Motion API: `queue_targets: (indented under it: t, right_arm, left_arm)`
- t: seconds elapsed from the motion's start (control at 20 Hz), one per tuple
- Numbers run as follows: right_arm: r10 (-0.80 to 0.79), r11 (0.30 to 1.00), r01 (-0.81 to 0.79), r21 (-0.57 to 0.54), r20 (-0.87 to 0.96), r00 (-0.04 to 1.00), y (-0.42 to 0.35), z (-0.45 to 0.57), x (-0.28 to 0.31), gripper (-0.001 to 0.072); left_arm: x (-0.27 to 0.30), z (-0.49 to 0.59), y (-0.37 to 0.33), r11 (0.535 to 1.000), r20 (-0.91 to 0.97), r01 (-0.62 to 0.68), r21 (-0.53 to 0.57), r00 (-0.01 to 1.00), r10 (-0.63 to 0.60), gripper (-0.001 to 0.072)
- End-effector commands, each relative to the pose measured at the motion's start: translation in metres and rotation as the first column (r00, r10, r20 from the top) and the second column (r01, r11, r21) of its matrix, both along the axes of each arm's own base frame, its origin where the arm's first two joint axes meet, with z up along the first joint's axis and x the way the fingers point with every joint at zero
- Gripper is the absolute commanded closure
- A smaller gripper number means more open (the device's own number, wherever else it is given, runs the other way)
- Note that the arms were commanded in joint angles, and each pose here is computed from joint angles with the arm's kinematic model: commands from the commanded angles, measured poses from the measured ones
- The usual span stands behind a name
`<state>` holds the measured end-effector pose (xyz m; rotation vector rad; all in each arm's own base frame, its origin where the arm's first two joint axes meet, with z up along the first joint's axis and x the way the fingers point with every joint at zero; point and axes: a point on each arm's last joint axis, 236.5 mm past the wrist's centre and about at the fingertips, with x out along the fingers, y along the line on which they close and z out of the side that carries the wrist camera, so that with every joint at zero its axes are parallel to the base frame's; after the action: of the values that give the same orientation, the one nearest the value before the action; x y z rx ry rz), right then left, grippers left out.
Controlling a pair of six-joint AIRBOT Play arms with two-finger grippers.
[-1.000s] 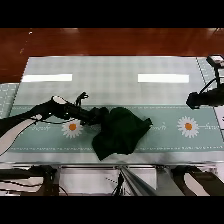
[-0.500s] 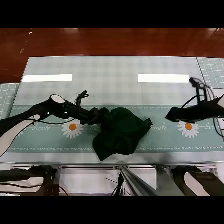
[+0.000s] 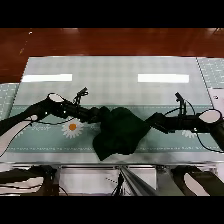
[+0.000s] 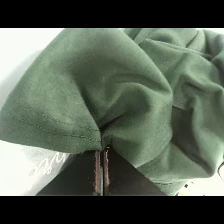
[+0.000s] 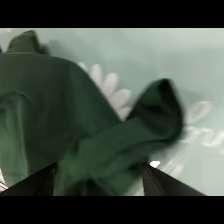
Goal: Fold the shirts.
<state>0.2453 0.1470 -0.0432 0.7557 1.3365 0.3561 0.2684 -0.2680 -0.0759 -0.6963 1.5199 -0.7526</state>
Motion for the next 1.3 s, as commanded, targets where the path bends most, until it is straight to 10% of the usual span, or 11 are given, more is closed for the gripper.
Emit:
queue_targets:
  t: [0.0, 0.1, 0.2, 0.55, 0.8, 1.25]
  right_arm:
    - [-0.074, 0.997, 0.074, 0.001, 0.002, 0.997, 0.021, -0.015, 0.010, 0.0101]
    - [-0.075, 0.997, 0.075, -0.008, -0.025, 0.997, 0.033, -0.028, 0.010, 0.0188]
    - [-0.072, 0.997, 0.072, 0.008, -0.020, 0.997, 0.039, -0.027, 0.011, 0.0684]
    - [0.128, 0.990, -0.092, -0.107, 0.401, 0.907, 0.036, 0.102, 0.056, 0.0682]
    - [0.108, 0.984, 0.022, -0.178, 0.686, 0.720, 0.015, 0.247, 0.085, 0.0682]
    - [-0.047, 0.993, 0.114, 0.020, 0.969, 0.243, 0.000, 0.502, 0.049, 0.0683]
  left_arm:
    - [0.001, 0.001, 0.000, 1.000, 0.009, 0.002, -0.002, 1.000, -0.002, 0.0680]
    - [0.003, 0.004, -0.001, 1.000, 0.023, 0.009, -0.005, 1.000, -0.009, 0.0680]
    - [0.012, 0.013, -0.003, 1.000, 0.068, 0.021, -0.015, 0.997, -0.019, 0.0681]
    - [0.089, 0.179, 0.000, 0.992, 0.506, -0.007, -0.124, 0.860, 0.070, 0.0683]
    - [0.096, 0.368, 0.036, 0.977, 0.822, -0.022, -0.211, 0.537, 0.189, 0.0682]
    - [-0.031, 0.610, 0.066, 0.952, 0.951, 0.076, -0.295, -0.068, 0.300, 0.0682]
